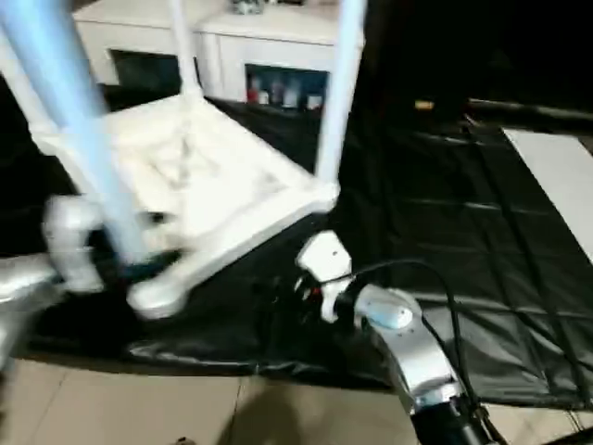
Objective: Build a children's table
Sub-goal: Rotate table base
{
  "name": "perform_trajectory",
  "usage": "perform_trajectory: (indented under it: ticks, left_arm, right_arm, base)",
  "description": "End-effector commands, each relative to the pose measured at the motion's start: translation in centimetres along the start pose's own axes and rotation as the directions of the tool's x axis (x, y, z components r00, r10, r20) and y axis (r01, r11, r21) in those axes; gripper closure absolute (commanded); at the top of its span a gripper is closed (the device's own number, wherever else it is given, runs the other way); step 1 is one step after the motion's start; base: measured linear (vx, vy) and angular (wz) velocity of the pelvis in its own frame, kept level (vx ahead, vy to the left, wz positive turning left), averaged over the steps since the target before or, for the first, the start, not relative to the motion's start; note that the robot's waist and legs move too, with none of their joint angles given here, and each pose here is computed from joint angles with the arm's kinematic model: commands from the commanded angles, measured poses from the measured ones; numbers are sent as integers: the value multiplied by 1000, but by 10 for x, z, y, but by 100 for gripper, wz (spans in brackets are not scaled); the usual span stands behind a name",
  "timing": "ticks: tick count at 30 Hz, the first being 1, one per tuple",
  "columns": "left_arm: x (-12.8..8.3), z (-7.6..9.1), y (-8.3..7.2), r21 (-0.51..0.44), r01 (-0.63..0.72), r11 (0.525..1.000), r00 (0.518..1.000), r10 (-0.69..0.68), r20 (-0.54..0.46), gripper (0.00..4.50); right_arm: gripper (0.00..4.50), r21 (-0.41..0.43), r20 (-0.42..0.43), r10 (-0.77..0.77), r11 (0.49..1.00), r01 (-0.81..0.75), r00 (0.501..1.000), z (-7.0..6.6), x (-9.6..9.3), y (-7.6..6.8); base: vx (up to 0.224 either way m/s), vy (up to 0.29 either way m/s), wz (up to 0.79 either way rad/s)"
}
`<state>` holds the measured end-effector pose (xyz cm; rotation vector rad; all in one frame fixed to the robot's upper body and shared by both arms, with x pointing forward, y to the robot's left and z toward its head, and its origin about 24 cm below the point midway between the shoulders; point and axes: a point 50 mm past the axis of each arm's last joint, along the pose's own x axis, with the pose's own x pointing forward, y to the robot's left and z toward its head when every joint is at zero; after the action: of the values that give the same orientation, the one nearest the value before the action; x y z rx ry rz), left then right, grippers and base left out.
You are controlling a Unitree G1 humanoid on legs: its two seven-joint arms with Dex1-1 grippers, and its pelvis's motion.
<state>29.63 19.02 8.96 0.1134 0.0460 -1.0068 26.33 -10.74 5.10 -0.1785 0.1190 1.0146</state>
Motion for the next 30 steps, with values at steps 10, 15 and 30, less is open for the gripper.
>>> perform_trajectory:
  ticks: [10,15,30]
  left_arm:
    - [129,26,-25,223,17,975,1000,-18,5,45]
    - [135,25,-29,252,63,966,998,-63,-7,45]
    - [58,14,23,252,317,914,898,-203,-391,45]
  right_arm:
    - [36,-26,-11,-179,984,178,984,1,-12,-23]
    - [36,-38,-11,-202,979,201,979,4,-17,-28]
    - [36,-58,-33,-120,991,118,992,3,-18,-22]
  base:
    - [0,0,0]
    - [0,0,0]
    - [0,0,0]
